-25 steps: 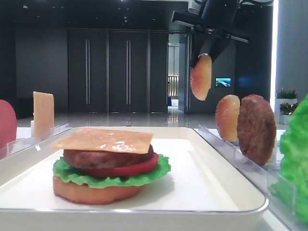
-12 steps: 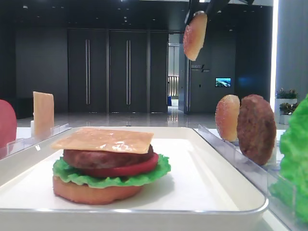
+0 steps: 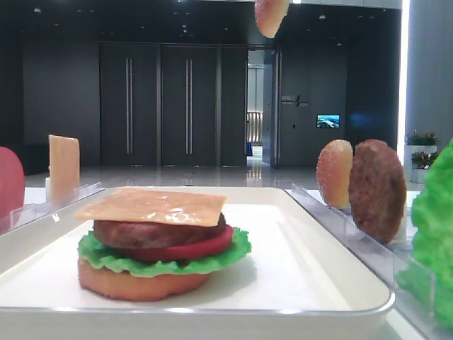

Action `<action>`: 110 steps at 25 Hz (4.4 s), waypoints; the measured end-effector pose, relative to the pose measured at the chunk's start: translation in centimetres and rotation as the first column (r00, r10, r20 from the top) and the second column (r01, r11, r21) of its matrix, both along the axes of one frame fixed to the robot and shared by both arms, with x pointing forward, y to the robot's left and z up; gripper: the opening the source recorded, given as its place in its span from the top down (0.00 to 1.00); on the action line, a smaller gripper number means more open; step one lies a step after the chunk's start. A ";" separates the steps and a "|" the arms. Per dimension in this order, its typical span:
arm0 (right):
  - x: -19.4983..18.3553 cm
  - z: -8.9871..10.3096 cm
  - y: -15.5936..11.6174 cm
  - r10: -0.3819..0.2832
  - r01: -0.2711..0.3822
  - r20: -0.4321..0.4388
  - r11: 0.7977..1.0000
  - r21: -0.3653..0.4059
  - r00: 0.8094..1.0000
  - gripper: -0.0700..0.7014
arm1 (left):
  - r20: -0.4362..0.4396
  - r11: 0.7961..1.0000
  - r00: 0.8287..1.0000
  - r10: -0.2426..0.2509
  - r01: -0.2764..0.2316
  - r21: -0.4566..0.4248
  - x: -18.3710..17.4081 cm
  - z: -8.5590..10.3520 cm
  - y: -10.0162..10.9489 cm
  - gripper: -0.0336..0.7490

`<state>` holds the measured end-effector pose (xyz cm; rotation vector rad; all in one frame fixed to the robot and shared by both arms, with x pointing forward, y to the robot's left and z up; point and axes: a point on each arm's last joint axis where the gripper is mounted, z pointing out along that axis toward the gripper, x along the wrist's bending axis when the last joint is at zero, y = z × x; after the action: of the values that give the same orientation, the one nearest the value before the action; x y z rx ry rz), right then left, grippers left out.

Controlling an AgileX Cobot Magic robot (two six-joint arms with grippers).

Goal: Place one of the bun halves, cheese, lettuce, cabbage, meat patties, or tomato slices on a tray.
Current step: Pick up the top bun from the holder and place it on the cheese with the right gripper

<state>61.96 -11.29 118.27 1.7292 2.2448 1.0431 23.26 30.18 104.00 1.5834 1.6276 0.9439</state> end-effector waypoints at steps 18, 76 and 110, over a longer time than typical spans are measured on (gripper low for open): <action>-11.9 -2.2 -3.4 0.071 -0.065 -0.055 0.992 0.104 0.996 0.64 | 0.000 1.000 1.000 0.000 0.000 0.000 0.0 0.0 0.0 0.07; -13.1 -20.7 5.5 0.362 -0.201 -0.235 0.834 0.514 0.902 0.65 | 0.000 1.000 1.000 0.000 0.000 0.000 0.0 0.0 0.0 0.07; -12.4 -21.4 5.0 0.347 -0.185 -0.247 0.843 0.506 0.905 0.48 | 0.000 1.000 1.000 0.000 0.000 0.000 0.0 0.0 0.0 0.07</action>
<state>49.51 -6.29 96.89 1.9199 2.6750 1.5835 23.26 30.18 104.00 1.5834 1.6276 0.9439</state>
